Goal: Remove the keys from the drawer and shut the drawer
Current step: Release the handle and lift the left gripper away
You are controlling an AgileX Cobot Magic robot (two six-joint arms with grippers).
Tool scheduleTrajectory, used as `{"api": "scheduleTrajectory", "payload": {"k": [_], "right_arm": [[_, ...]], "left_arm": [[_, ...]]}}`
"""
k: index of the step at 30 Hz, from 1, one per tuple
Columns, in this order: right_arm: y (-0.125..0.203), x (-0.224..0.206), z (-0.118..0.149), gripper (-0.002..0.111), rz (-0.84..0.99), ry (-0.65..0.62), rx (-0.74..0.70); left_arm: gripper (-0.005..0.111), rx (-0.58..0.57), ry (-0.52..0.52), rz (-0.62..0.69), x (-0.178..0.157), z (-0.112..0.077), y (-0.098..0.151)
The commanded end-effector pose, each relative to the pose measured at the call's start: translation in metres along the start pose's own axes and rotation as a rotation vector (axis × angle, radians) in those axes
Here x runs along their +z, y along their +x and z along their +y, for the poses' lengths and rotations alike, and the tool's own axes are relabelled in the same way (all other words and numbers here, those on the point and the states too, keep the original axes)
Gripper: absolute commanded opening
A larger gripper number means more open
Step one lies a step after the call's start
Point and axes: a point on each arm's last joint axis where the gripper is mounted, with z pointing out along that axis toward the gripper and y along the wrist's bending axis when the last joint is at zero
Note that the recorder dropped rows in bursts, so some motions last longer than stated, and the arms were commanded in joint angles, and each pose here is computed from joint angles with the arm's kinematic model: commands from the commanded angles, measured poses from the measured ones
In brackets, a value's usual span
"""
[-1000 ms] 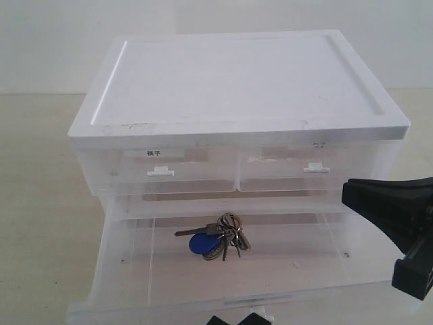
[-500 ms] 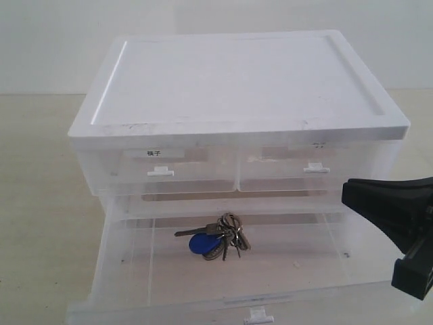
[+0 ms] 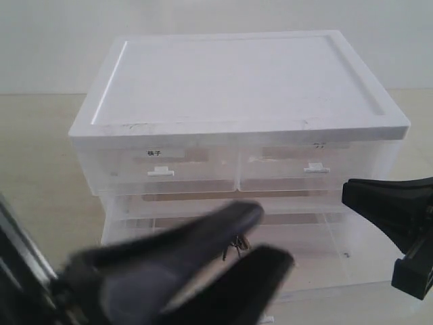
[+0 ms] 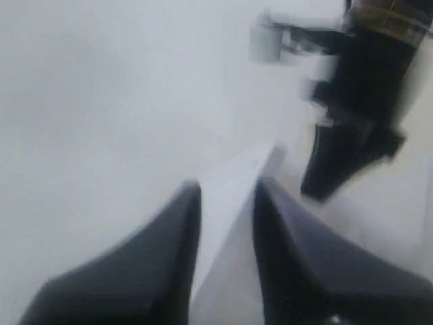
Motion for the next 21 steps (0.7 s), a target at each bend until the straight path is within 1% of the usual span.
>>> {"api": "scheduleTrajectory", "payload": {"k": [1,5,8,10,12,13,16,18,19,21], "right_arm": [[0.002,0.000,0.000,0.000,0.008,-0.004,-0.005],[0.002,0.000,0.000,0.000,0.008,-0.004,-0.005],[0.002,0.000,0.000,0.000,0.008,-0.004,-0.005],[0.002,0.000,0.000,0.000,0.008,-0.004,-0.005],[0.002,0.000,0.000,0.000,0.008,-0.004,-0.005],[0.002,0.000,0.000,0.000,0.008,-0.004,-0.005],[0.002,0.000,0.000,0.000,0.010,-0.004,-0.007],[0.002,0.000,0.000,0.000,0.010,-0.004,-0.007],[0.002,0.000,0.000,0.000,0.010,-0.004,-0.007],[0.002,0.000,0.000,0.000,0.010,-0.004,-0.007]], "left_arm": [[0.024,-0.143,-0.026,-0.137,-0.014,0.041,-0.014],[0.024,-0.273,-0.076,-0.147,-0.024,0.076,-0.009],[0.024,-0.379,-0.085,-0.096,-0.030,0.095,0.002],[0.024,-0.439,-0.068,-0.022,-0.033,0.100,0.012],[0.024,-0.435,-0.045,0.043,-0.037,0.101,0.024],[0.023,-0.426,-0.040,0.054,-0.038,0.100,0.028],[0.018,-0.417,-0.045,0.046,-0.045,0.101,0.044],[0.007,-0.417,-0.053,0.031,-0.050,0.103,0.056],[0.005,-0.423,-0.059,0.022,-0.053,0.105,0.061],[0.005,-0.450,-0.072,0.008,-0.059,0.110,0.073]]}}
